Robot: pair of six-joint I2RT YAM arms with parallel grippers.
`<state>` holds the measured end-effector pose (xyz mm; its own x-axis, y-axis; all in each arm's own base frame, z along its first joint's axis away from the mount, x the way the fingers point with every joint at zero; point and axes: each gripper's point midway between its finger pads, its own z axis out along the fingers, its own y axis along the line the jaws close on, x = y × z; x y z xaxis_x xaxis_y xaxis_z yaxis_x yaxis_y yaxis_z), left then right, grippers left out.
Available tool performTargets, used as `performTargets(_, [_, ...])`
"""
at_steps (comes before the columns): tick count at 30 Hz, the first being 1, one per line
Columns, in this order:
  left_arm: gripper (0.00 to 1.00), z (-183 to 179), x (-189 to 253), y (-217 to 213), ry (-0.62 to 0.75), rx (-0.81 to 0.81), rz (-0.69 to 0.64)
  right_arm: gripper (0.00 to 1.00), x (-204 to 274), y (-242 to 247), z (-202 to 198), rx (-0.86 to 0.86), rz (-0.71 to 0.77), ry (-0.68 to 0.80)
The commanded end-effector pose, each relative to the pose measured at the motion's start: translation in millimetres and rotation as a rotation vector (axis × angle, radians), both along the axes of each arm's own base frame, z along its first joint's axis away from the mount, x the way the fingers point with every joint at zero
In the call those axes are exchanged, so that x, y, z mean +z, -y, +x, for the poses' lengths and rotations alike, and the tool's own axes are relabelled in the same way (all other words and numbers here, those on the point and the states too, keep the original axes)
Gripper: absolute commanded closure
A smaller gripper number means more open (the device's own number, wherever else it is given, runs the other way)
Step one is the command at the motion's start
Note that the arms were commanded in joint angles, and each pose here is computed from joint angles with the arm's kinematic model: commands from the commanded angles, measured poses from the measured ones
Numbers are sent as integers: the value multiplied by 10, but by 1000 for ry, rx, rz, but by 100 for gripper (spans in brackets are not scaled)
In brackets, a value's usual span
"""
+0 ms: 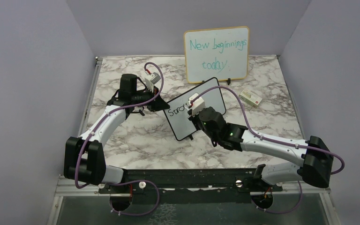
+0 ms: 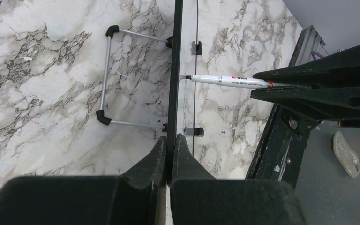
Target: Write a sentence on the whiteboard
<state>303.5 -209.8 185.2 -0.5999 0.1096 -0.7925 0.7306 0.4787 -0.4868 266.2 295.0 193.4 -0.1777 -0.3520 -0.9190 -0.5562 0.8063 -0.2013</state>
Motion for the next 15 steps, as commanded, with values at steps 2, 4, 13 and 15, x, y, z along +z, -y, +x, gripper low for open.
performTargets(2, [100,-111,-476,-72,-102,20,130,100,-81,62,-42,-5,-9,-30])
performTargets(4, [100,-111,-473,-72,-102,20,130,100,-83,71,-41,-8,-11,-29])
performTargets(13, [100,-109,-483,-71,-105,20,131,100,-160,147,-74,-15,-41,-44])
performTargets(15, [100,-109,-489,-71,-106,19,131,100,-158,146,-79,-12,-39,-45])
